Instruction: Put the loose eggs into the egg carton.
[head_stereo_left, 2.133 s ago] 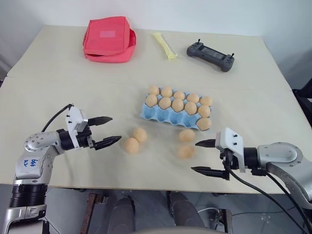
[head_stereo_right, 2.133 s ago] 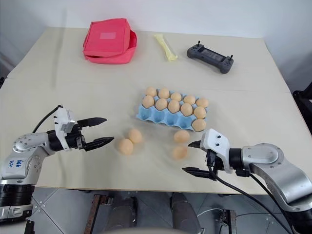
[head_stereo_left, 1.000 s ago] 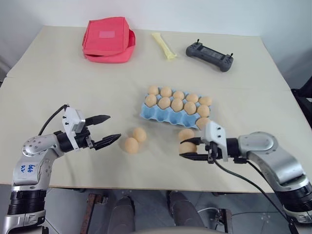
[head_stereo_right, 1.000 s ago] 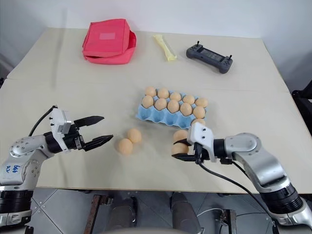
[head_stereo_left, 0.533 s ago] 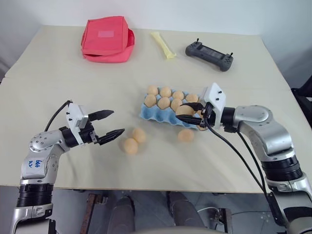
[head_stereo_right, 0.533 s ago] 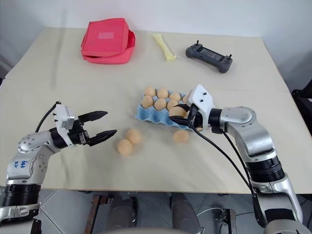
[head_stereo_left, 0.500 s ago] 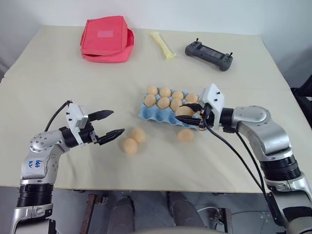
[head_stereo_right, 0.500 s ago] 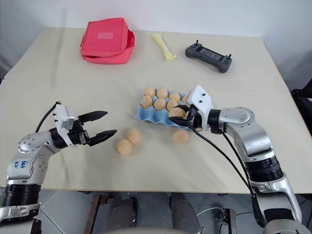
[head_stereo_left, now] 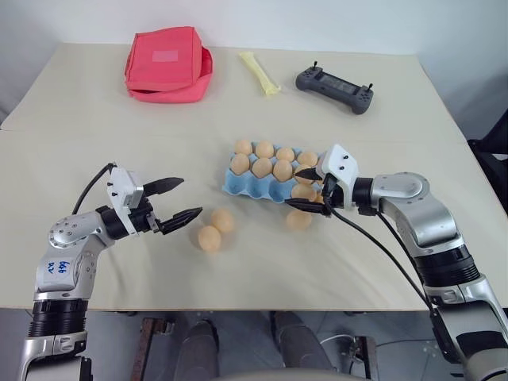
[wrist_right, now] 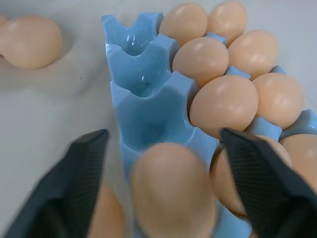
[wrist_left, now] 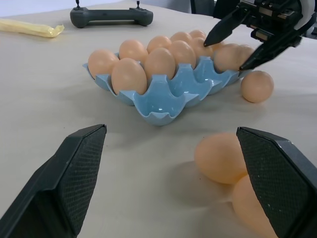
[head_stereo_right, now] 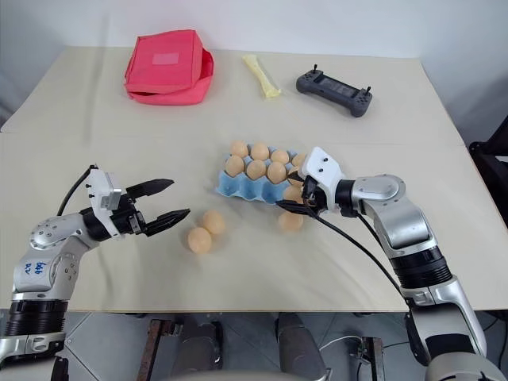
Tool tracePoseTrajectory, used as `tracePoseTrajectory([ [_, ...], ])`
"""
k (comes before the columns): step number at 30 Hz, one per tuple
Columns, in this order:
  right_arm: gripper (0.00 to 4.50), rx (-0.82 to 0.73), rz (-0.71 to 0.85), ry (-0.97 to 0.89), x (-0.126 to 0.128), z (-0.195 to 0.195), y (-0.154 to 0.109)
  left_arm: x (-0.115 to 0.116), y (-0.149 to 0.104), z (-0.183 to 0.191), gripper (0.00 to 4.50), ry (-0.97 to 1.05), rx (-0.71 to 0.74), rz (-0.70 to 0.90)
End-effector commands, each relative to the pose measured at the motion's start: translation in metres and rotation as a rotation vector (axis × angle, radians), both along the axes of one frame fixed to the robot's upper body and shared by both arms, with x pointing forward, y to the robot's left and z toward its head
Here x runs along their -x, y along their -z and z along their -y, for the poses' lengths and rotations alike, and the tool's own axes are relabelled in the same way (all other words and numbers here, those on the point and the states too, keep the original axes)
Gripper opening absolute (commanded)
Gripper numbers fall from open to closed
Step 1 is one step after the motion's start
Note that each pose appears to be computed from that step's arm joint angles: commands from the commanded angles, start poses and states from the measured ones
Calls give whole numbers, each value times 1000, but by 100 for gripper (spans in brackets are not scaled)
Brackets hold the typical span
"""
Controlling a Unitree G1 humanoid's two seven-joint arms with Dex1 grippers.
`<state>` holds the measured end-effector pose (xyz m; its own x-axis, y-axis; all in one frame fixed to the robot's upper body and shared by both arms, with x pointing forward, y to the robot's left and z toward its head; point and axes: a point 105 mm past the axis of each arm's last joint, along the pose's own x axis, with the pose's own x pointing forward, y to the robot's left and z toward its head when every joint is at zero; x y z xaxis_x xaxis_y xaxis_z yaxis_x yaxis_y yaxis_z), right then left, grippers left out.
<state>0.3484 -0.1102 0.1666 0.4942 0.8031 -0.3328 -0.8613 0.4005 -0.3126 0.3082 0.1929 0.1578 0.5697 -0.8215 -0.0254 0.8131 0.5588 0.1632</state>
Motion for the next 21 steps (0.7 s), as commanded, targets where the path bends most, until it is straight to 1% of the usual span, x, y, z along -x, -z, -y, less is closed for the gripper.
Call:
tracePoseTrajectory([
  [1,447,-15,101,-22,5,2,-35,-2,-10,5,450,17,4,50],
  [4,447,-17,116,-32,12,4,-43,-3,-11,6,450,24,3,51],
  [8,447,-37,98,-63,36,14,-48,-5,-13,7,450,31,4,54],
  [13,447,-15,33,-6,62,44,-33,-5,-12,6,450,38,1,51],
  [17,447,-15,-8,42,82,63,-27,-6,-11,7,450,47,-1,46],
  [21,447,8,-93,109,108,89,-10,-8,-12,5,450,49,0,46],
])
